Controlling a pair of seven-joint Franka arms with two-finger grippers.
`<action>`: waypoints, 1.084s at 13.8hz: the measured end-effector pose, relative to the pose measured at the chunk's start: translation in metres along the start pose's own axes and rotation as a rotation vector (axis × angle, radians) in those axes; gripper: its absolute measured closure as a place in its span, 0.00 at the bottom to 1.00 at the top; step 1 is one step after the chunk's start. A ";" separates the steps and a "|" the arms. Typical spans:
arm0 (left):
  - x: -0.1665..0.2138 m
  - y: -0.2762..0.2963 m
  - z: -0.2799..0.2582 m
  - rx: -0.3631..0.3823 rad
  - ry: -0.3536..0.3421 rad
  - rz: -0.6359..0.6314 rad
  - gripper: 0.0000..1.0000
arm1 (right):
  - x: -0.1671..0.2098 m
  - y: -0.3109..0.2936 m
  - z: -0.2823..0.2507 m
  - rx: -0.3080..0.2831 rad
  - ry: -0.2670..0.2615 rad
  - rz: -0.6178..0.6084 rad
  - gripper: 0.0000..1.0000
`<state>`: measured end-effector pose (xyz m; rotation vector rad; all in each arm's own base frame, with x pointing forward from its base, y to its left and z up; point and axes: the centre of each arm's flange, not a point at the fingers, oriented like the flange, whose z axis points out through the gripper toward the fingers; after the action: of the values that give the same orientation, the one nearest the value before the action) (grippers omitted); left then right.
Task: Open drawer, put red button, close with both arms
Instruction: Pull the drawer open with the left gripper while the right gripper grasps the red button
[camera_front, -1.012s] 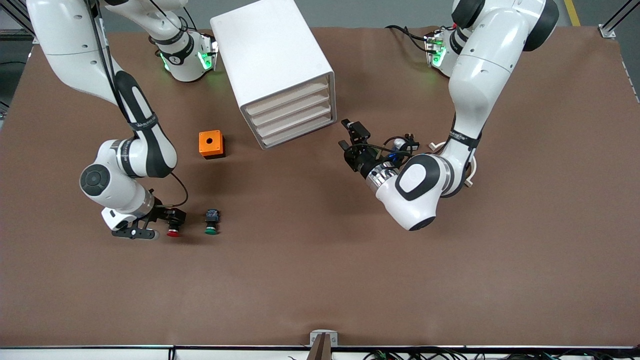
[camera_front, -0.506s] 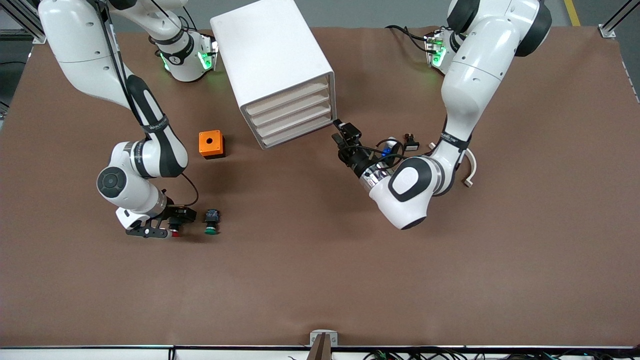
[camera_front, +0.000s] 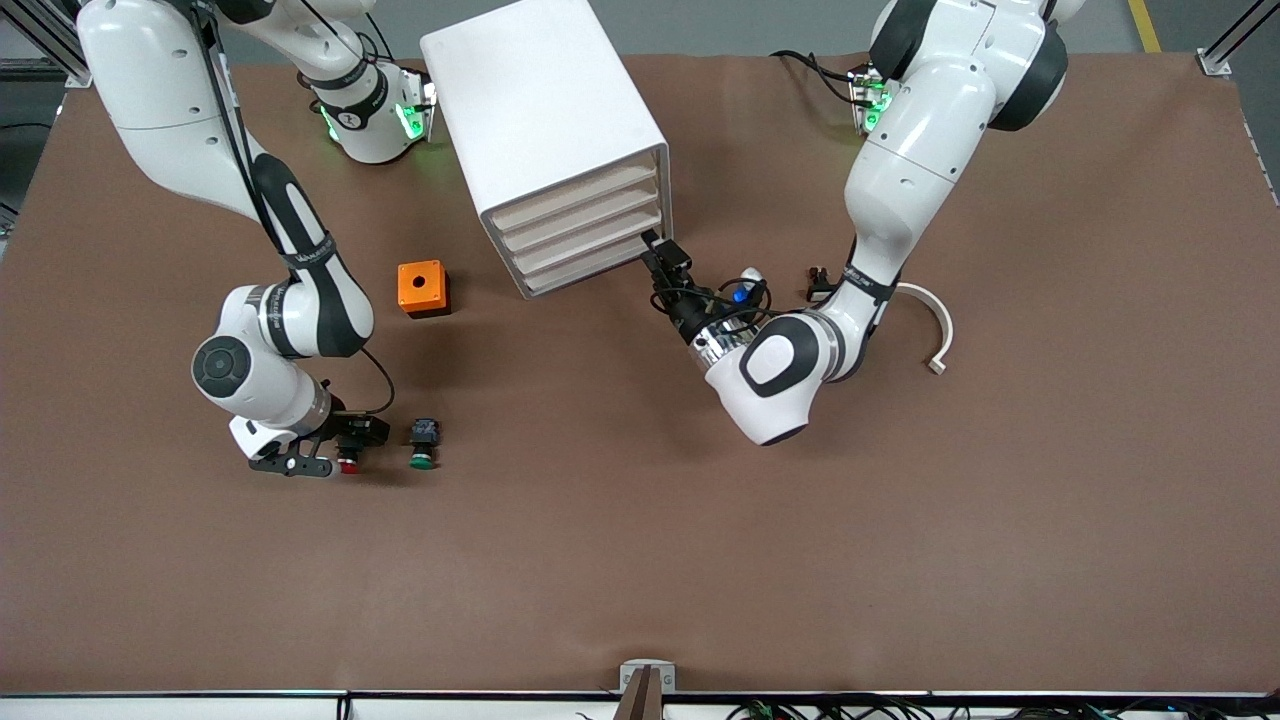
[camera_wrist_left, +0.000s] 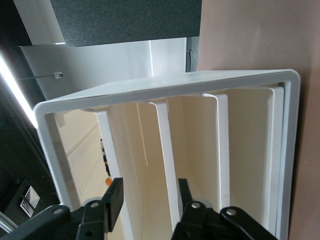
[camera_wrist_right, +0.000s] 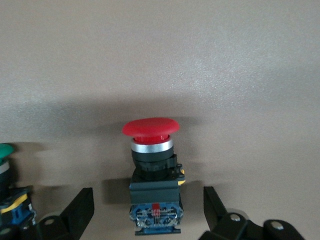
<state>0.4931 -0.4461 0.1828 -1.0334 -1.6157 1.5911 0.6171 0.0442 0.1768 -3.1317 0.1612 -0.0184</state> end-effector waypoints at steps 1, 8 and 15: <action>-0.002 0.002 0.008 0.005 0.008 -0.002 0.51 | 0.000 0.000 0.001 0.000 -0.002 0.000 0.16; -0.019 0.012 0.071 0.008 0.078 -0.011 0.53 | 0.000 0.000 0.001 -0.001 -0.005 0.001 0.59; -0.023 0.023 0.104 0.016 0.113 -0.029 0.77 | 0.013 -0.007 -0.047 -0.003 -0.086 0.054 0.59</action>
<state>0.4162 -0.5184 0.1550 -1.0666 -1.5332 1.4974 0.6301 0.0492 0.2241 -3.1221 0.2448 0.1170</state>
